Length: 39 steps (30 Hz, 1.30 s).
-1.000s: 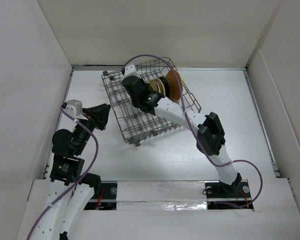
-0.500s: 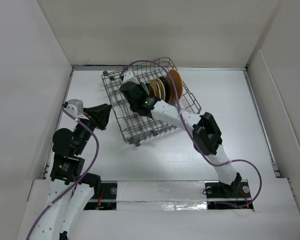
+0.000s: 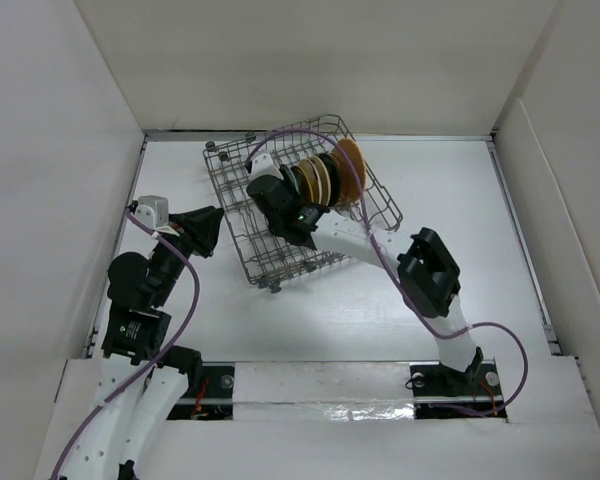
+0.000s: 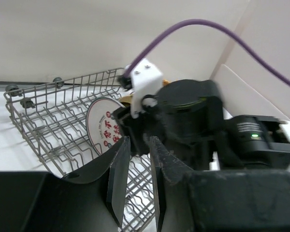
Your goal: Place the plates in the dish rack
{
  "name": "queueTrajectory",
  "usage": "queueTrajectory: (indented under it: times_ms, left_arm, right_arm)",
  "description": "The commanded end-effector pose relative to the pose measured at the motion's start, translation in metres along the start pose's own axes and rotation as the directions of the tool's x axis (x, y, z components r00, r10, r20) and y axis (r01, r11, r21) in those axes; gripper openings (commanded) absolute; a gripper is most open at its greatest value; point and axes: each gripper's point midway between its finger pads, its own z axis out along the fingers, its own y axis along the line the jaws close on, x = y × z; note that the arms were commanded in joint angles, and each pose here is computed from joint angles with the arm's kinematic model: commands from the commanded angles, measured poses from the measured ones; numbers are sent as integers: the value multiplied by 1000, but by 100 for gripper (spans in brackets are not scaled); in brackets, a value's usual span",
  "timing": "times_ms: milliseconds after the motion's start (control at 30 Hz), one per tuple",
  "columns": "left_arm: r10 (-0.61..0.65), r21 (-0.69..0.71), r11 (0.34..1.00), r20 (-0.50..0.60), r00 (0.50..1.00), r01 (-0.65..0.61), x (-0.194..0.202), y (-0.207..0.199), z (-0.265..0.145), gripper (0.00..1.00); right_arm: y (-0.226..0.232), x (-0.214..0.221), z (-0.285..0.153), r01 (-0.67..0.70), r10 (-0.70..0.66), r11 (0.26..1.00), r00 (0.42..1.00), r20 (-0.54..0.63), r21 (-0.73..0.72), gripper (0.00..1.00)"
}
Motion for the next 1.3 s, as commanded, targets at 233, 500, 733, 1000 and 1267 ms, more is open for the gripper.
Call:
queueTrajectory:
  times_ms: [233,500,733,1000,1267]
  left_arm:
    - [26,-82,996,3,1000,-25,-1,18,9,21]
    - [47,-173,984,-21,999,-50,3,37,14,29]
    - [51,-161,985,-50,997,-58,11,38,22,36]
    - [31,-143,989,4,1000,-30,9,34,17,38]
    - [1,-105,994,17,1000,1,8,27,20,39]
  right_arm:
    - [-47,-92,-89,-346,399,911,879,261,-226,71]
    - [-63,-43,-134,-452,552,822,783,287,-345,97]
    - [-115,6,-185,-604,678,735,644,354,-308,94]
    - [-185,62,-213,-750,772,611,496,398,-252,85]
    - [-173,79,-192,-753,796,599,521,308,-273,84]
